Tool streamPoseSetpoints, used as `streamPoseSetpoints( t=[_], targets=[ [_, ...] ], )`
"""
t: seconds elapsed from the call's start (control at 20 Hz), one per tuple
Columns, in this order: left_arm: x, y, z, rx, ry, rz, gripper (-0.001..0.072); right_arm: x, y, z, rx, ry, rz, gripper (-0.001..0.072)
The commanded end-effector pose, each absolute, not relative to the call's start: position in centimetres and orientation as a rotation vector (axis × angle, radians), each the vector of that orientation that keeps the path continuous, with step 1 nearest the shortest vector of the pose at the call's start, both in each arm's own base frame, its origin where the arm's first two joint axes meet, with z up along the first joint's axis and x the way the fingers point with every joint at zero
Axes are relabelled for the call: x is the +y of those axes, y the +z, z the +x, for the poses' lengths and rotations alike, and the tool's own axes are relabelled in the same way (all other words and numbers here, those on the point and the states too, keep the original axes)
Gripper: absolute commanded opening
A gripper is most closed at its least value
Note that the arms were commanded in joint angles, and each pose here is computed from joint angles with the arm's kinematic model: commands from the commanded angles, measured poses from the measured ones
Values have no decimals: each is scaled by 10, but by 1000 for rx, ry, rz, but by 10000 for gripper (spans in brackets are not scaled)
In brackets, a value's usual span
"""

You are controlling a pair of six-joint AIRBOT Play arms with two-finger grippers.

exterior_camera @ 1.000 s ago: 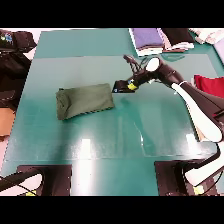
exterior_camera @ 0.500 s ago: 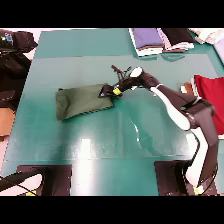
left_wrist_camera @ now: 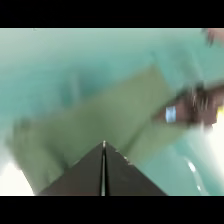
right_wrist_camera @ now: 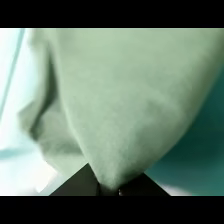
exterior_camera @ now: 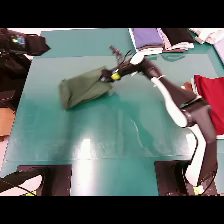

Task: Fold the shirts.

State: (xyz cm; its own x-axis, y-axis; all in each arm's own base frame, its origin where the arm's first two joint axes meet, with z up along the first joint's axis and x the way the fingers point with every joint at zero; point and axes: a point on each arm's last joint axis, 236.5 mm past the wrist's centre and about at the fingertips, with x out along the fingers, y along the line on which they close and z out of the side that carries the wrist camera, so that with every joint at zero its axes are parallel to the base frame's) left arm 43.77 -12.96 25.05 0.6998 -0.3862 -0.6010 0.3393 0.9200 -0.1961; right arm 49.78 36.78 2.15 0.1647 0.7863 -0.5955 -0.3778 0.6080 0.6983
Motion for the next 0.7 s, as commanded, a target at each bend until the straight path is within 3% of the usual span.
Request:
streamPoseSetpoints(
  t=[0.0,0.35,0.65],
  targets=[
    [-180,251,419,684,-526,-11,21,261,60,533,1030,651,315,22],
    [-224,251,397,688,-630,24,22,-46,119,512,922,71,297,22],
    [-238,257,391,687,-677,-41,22,-216,141,461,803,-255,445,22]
  ],
)
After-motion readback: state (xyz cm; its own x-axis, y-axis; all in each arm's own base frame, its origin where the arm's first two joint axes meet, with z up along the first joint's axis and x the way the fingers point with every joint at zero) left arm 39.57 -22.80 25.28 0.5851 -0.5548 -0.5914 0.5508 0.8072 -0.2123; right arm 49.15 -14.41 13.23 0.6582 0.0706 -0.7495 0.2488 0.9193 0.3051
